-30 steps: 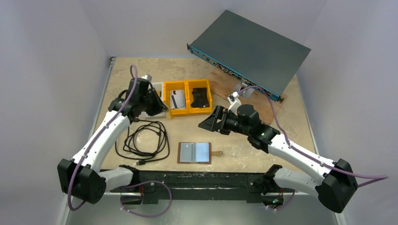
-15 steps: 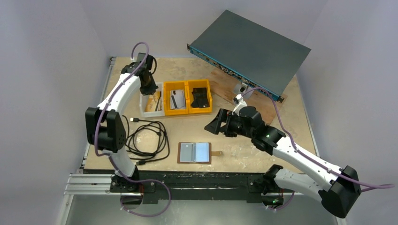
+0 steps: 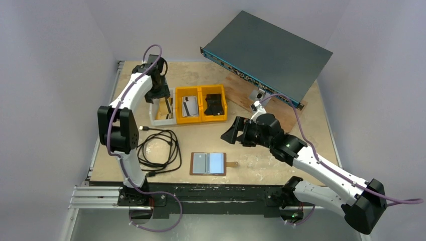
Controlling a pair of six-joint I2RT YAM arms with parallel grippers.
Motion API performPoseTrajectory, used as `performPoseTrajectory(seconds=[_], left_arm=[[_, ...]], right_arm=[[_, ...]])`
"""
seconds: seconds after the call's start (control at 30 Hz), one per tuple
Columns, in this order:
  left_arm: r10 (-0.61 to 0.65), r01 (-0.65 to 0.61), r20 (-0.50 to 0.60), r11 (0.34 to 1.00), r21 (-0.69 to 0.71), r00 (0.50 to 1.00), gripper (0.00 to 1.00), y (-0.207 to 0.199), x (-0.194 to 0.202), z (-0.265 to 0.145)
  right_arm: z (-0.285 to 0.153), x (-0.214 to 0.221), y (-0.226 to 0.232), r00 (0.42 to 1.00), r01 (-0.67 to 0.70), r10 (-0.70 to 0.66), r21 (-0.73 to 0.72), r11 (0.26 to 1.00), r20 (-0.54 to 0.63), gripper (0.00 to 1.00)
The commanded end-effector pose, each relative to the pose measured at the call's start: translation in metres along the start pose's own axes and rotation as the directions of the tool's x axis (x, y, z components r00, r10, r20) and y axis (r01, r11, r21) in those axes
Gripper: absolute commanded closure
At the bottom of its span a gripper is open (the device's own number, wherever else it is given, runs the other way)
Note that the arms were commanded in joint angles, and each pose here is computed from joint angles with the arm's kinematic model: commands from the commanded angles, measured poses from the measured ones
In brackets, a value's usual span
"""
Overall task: Take the credit cards out of the card holder
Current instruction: Place the credit card in the storage box, then remove the credit card from the card holder.
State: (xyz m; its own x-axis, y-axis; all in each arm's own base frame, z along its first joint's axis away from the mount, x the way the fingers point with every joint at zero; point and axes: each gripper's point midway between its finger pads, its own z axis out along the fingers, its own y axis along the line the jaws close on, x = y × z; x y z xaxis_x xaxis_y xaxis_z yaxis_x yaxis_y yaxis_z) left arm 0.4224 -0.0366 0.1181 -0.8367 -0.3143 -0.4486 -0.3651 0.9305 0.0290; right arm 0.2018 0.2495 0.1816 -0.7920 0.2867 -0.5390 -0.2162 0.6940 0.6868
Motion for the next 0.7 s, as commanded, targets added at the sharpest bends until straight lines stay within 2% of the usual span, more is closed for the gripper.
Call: performPoseTrajectory(seconds=[0.0, 0.13, 0.37, 0.67], left_arm=[[-0.025, 0.016, 0.084, 0.994, 0.107, 0.996, 0.36, -0.002, -0.013, -0.051], [-0.046, 0.023, 0.090, 0.972, 0.236, 0.995, 0.31, -0.008, 0.003, -0.085], [-0.014, -0.021, 0.067, 0.869, 0.494, 0.998, 0.27, -0.033, 0.064, -0.133], [0.020, -0.005, -0.018, 0.801, 0.598, 1.000, 0.26, -0.028, 0.151, -0.135]], right_arm=[[0.000, -0.018, 0.007, 0.998, 0.028, -0.029, 0.020, 0.999, 0.053, 0.08], [0.008, -0.016, 0.004, 0.999, 0.025, -0.026, 0.041, 0.999, 0.039, 0.08], [0.032, 0.017, 0.016, 0.997, 0.079, -0.076, 0.099, 0.992, -0.034, 0.10], [0.068, 0.076, 0.027, 0.986, 0.132, -0.106, 0.209, 0.969, -0.131, 0.19]])
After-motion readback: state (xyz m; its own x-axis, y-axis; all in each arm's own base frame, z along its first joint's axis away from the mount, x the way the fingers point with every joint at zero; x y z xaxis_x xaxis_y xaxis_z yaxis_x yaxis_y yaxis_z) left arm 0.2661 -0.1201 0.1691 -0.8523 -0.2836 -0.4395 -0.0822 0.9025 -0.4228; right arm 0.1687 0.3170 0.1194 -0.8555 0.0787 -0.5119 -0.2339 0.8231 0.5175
